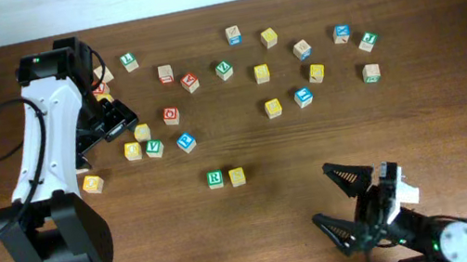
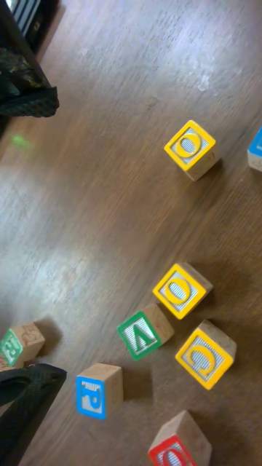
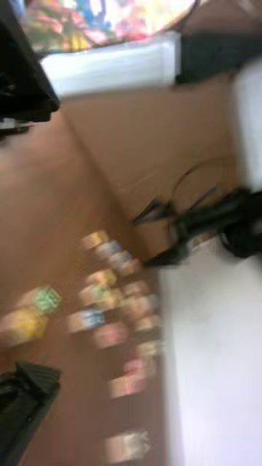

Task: Spell out RSS
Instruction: 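Reach the right gripper to a second yellow S block and grasp it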

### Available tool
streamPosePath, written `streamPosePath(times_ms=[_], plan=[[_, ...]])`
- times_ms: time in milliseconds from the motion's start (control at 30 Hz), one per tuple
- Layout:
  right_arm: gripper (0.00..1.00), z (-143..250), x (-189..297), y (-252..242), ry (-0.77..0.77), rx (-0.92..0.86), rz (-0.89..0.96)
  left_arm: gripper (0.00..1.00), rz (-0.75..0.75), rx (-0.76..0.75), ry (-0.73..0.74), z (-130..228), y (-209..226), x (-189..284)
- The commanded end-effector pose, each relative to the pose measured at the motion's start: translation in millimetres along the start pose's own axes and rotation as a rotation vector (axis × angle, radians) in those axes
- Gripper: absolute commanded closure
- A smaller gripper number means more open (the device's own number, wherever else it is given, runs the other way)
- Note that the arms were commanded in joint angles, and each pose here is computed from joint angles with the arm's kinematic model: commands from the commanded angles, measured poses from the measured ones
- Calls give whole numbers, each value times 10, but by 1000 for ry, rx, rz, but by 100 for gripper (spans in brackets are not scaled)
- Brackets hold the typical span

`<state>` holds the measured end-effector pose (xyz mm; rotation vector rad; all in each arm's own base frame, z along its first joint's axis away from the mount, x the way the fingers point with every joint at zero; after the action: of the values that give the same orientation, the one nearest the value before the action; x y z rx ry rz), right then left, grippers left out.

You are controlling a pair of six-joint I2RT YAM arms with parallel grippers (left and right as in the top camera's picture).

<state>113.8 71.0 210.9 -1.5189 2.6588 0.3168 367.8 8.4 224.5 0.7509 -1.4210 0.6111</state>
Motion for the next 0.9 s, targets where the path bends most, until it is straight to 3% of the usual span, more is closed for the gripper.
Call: streamPosePath(times_ms=[0,67,167,267,367,433,533,600,733,833,867], plan=[[2,-199,16,1,-116,-19,60,1,4,2,-13,-21,-2,25],[2,-475,22,-38,-199,72,186,1,4,2,-13,-21,-2,25],[2,-887,-102,-123,-171,224,252,1,4,2,-13,-21,-2,25],[2,-1494,-476,-378,-78,309,190,1,4,2,-13,-21,-2,25],[2,-1985,-1012,-1005,149,233,205,1,4,2,-13,-21,-2,25],[2,-1956,-1306,-1366,313,194,270,1,4,2,-13,-21,-2,25],[2,-1684,-1920,-1940,692,198,541,1,4,2,-13,-21,-2,25],[2,-1319,-2270,-2204,899,114,599,1,4,2,-13,-21,-2,25],[2,-883,-2603,-2184,935,17,393,1,4,2,-13,-21,-2,25],[8,-526,-2570,-2502,970,-160,721,1,4,2,-13,-21,-2,25],[5,-337,-2590,-2571,1005,-176,721,1,4,2,-13,-21,-2,25]])
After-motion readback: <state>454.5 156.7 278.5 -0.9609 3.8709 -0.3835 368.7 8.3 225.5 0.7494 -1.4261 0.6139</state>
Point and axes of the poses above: each gripper's point midway between its finger pads, its own x axis back along the fingers, its own y axis along the line the jaws close on, z = x × y, the point moved 9 cm from there along x, back along the fingers, and after that the axes turned 15 degrees about x, right-handed, at the moved point
